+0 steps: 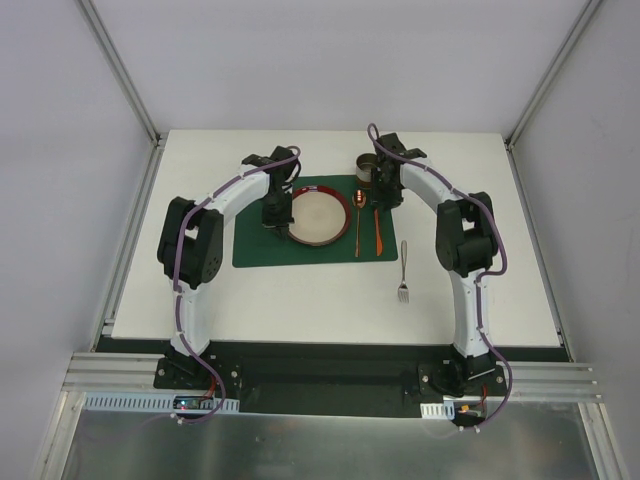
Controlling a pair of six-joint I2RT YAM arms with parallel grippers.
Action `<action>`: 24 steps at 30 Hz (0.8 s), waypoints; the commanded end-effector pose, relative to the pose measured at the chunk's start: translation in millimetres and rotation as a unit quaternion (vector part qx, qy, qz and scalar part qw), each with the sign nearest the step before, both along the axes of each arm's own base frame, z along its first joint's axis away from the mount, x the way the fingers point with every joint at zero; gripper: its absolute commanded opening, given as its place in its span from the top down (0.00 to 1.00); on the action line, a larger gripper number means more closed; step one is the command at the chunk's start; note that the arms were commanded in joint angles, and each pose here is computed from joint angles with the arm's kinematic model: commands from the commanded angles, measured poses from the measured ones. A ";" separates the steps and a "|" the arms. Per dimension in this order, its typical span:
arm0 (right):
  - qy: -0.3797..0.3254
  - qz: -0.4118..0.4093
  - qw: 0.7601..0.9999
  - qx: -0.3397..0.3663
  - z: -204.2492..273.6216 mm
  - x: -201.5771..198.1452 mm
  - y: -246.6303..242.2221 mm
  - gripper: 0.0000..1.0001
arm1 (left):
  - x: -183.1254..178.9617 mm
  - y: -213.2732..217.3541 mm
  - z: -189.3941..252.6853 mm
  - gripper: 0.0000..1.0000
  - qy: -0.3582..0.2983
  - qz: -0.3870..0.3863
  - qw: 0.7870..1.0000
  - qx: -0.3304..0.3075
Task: Set the dinner table for one person
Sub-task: Place the knife on the napkin.
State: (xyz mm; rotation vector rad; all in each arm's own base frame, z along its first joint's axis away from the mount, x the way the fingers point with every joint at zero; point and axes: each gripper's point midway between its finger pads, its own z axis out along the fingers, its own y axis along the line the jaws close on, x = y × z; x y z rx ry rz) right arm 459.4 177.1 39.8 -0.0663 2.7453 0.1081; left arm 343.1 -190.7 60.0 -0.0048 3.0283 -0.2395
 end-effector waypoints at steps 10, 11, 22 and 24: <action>-0.054 0.100 0.986 -0.121 60.5 -11.0 -33.6 0.59 | -3.8 -0.1 14.9 0.96 -0.008 -0.006 1.000 -0.011; -0.057 0.109 0.981 -0.153 62.3 -12.5 -35.5 0.59 | -3.2 0.0 15.8 0.96 -0.009 -0.006 1.000 -0.011; -0.096 0.132 0.945 -0.284 67.4 -34.5 -45.9 0.60 | -3.5 -4.4 16.8 0.97 -0.006 -0.003 1.000 -0.022; -0.117 0.112 0.947 -0.278 73.4 -34.2 -46.5 0.60 | -4.7 -4.9 15.7 0.96 -0.004 -0.002 1.000 -0.022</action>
